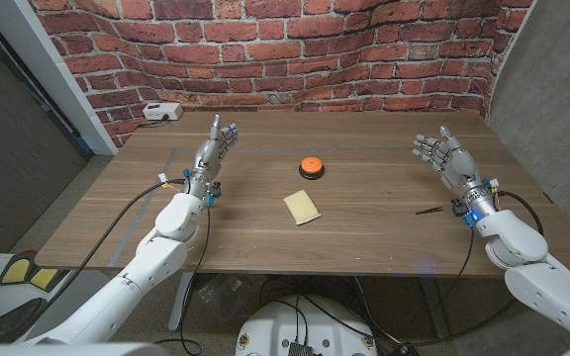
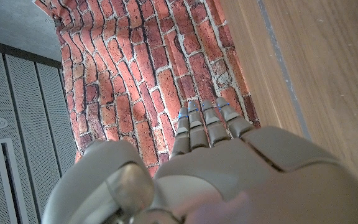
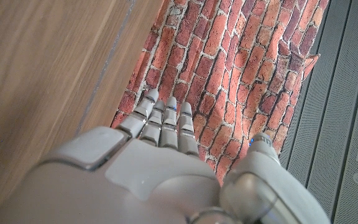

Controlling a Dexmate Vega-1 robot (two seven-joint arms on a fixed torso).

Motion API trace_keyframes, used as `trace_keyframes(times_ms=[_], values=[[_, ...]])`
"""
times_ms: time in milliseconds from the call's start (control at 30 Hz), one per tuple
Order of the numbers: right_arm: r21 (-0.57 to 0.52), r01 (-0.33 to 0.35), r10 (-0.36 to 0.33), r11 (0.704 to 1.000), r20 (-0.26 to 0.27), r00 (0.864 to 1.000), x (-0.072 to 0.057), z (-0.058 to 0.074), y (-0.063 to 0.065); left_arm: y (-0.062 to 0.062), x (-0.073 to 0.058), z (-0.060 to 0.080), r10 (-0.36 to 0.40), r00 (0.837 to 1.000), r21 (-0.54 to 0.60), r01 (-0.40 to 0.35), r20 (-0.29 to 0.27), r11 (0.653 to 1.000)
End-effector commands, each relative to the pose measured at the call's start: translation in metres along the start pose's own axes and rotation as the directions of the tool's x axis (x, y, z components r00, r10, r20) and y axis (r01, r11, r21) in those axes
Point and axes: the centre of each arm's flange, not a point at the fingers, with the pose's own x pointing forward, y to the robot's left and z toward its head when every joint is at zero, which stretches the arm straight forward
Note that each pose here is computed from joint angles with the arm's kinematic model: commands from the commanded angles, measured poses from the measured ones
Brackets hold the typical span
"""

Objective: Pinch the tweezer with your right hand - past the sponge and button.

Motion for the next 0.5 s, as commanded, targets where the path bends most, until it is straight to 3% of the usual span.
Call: trace_keyframes(times_ms=[33, 233, 500], values=[[-0.106, 0.012, -0.013, 0.994, -0.008, 1.000, -0.025, 0.013, -0.010, -0.003, -0.002, 0.006, -0.016, 1.000, 0.022, 0.017, -0.010, 1.000], [-0.129, 0.055, -0.055, 0.990, 0.009, 0.998, -0.037, 0.018, -0.016, -0.002, -0.003, 0.010, -0.015, 1.000, 0.034, 0.015, -0.009, 0.999], [-0.161, 0.070, -0.071, 0.984, 0.001, 0.997, -0.049, 0.016, -0.018, 0.001, -0.003, 0.012, -0.016, 1.000, 0.044, 0.017, -0.022, 0.999]])
